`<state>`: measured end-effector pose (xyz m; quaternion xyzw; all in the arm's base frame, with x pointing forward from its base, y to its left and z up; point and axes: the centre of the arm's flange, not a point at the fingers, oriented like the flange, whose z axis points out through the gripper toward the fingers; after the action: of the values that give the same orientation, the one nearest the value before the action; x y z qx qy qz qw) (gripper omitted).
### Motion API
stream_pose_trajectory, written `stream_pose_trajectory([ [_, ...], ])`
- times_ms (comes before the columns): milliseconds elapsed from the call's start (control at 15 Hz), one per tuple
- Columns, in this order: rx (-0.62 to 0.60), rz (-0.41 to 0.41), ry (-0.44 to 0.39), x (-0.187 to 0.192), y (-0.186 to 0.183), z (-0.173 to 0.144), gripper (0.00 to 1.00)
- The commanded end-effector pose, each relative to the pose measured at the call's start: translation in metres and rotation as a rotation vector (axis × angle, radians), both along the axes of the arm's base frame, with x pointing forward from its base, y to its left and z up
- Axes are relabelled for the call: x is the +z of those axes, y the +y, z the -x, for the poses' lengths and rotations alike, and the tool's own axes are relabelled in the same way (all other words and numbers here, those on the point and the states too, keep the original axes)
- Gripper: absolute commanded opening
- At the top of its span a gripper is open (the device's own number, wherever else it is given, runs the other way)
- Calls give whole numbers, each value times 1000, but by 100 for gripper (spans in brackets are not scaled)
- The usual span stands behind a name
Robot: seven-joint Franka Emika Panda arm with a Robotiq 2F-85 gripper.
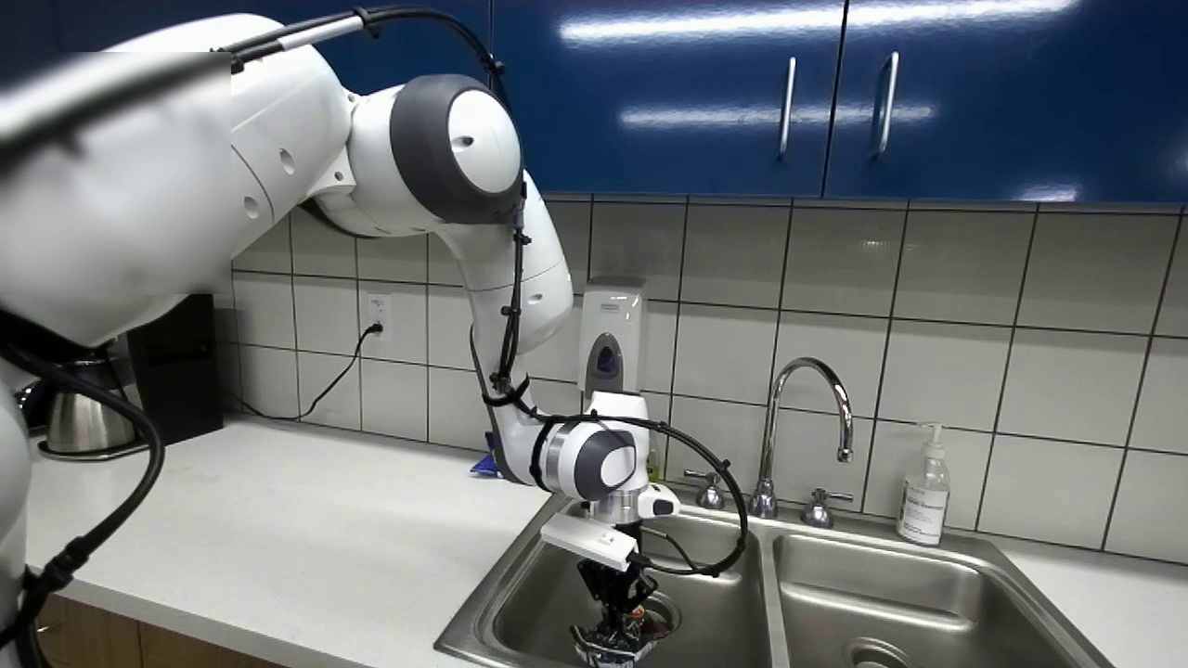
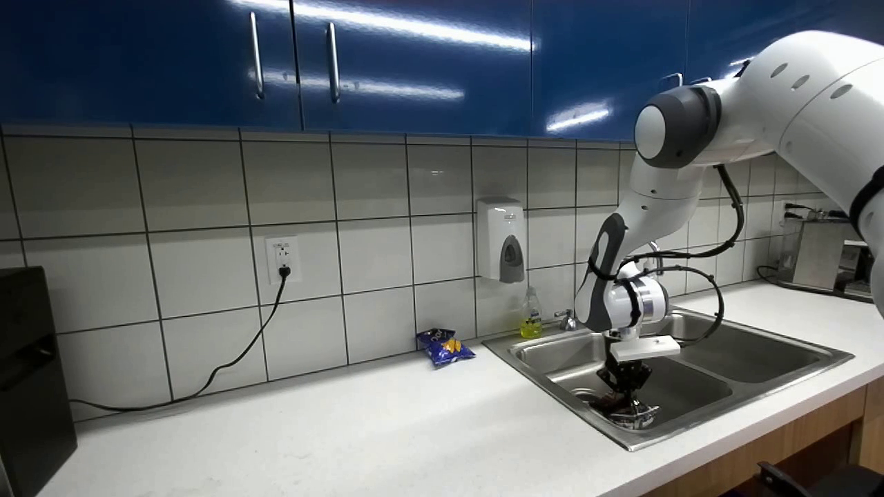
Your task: Put the black packet inside the sink
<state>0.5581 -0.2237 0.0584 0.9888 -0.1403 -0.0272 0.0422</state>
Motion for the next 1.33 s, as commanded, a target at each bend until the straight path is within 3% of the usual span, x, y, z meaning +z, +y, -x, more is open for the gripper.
stream_pose_trajectory([
  [0, 0, 0, 0, 0, 0, 0, 1],
  [1267, 6, 5, 11, -29, 7, 10, 0],
])
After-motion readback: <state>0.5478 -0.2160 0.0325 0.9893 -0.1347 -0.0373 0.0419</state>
